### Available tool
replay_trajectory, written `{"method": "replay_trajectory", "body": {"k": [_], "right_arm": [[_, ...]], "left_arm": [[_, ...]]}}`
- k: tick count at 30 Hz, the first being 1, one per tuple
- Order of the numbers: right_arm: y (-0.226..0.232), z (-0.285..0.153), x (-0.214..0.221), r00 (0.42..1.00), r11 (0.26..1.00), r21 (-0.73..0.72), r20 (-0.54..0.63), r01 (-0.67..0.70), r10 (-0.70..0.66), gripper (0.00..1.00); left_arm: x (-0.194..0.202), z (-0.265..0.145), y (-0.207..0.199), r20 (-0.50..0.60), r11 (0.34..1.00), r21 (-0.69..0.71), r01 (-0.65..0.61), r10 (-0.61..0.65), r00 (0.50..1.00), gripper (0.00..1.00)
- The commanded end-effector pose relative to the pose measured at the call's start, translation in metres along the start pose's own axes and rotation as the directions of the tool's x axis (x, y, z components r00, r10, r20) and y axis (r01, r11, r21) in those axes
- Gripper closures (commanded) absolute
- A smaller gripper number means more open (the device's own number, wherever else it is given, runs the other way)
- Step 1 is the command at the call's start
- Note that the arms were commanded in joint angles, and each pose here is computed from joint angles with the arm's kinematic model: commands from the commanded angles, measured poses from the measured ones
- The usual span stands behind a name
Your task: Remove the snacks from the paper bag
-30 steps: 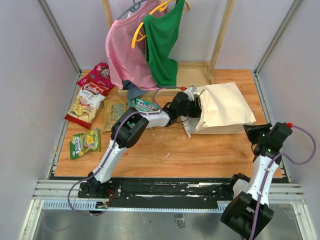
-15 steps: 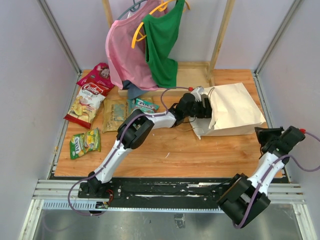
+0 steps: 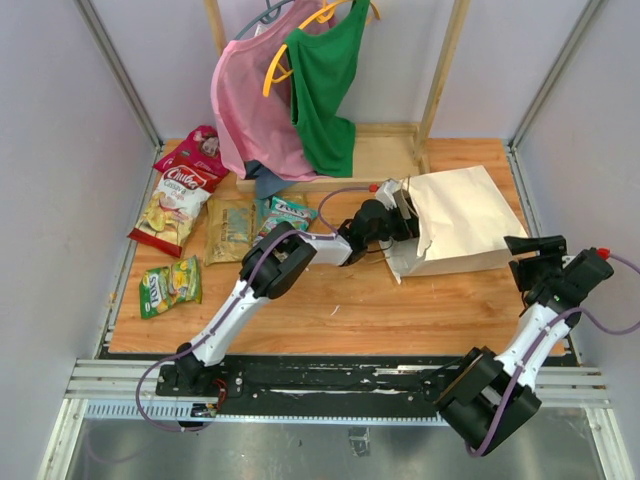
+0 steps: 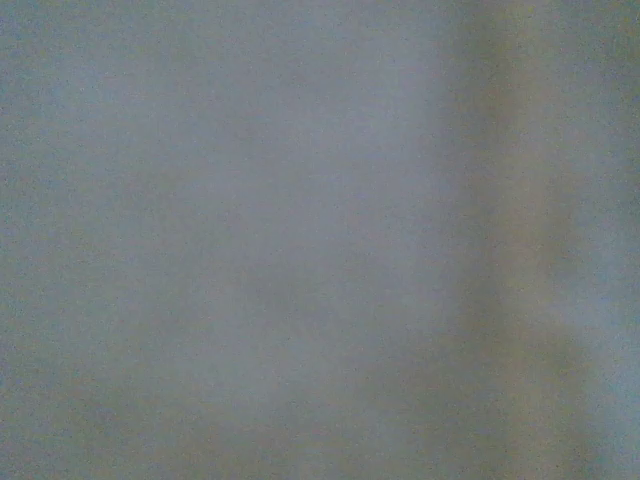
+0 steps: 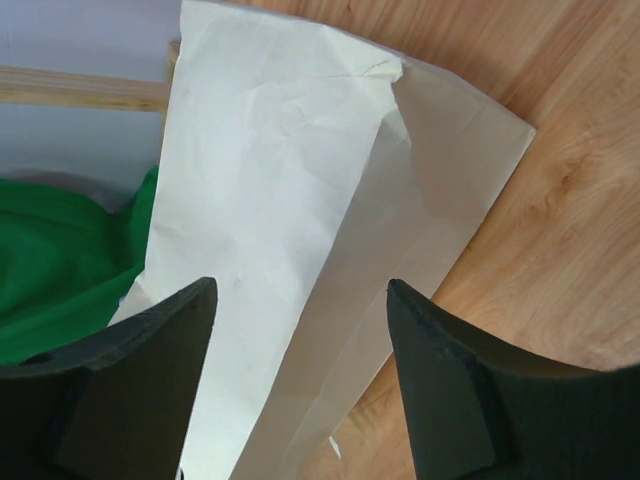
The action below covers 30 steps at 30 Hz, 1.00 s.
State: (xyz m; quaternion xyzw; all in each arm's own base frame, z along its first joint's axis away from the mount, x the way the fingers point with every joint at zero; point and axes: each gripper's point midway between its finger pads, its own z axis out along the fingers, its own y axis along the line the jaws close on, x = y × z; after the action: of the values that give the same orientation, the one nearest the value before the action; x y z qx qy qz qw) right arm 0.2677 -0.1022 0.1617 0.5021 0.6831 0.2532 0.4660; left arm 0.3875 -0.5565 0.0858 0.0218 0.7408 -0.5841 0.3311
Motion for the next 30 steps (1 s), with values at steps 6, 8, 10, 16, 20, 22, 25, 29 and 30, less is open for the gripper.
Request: {"method": "replay_trajectory", "body": {"k": [6, 8, 10, 16, 20, 22, 25, 29, 30], "right_arm": [[0.009, -0.011, 0.001, 0.999, 0.999, -0.035, 0.017, 0.032, -0.031, 0.18], [0.009, -0.011, 0.002, 1.000, 0.999, -0.040, 0.014, 0.023, -0.023, 0.17], [0.010, -0.011, 0.004, 1.000, 0.999, -0.048, 0.009, 0.018, -0.018, 0.17], [0.012, -0.012, 0.005, 1.000, 0.998, -0.057, 0.002, 0.022, -0.022, 0.17], [0.012, -0.010, 0.006, 1.000, 0.998, -0.061, 0.002, 0.017, -0.016, 0.15], [0.012, -0.009, 0.006, 1.000, 0.998, -0.067, 0.000, 0.013, -0.013, 0.15], [0.011, -0.008, 0.006, 1.000, 0.998, -0.068, 0.000, 0.016, -0.016, 0.14], [0.010, -0.008, 0.005, 1.000, 0.998, -0.063, 0.002, 0.020, -0.020, 0.12], [0.010, -0.008, 0.005, 1.000, 0.998, -0.062, 0.001, 0.022, -0.022, 0.12]], "left_arm": [[-0.003, 0.022, -0.006, 0.075, 0.994, 0.085, 0.061, -0.068, 0.995, 0.19], [-0.002, 0.024, -0.001, 0.076, 0.995, 0.074, 0.063, -0.069, 0.995, 0.26], [-0.002, 0.025, 0.001, 0.073, 0.996, 0.070, 0.056, -0.061, 0.995, 0.35], [-0.014, 0.001, 0.012, 0.100, 0.996, 0.053, 0.068, -0.073, 0.992, 0.99], [-0.025, -0.042, 0.009, 0.153, 0.998, 0.056, 0.038, -0.046, 0.987, 1.00], [-0.028, -0.062, 0.003, 0.172, 0.999, 0.047, 0.007, -0.015, 0.985, 0.99], [-0.032, -0.086, -0.004, 0.196, 0.999, 0.038, -0.032, 0.024, 0.980, 0.99], [-0.039, -0.112, -0.018, 0.223, 0.997, 0.039, -0.065, 0.055, 0.973, 0.99], [-0.040, -0.119, -0.019, 0.228, 0.997, 0.031, -0.069, 0.061, 0.972, 0.99]]}}
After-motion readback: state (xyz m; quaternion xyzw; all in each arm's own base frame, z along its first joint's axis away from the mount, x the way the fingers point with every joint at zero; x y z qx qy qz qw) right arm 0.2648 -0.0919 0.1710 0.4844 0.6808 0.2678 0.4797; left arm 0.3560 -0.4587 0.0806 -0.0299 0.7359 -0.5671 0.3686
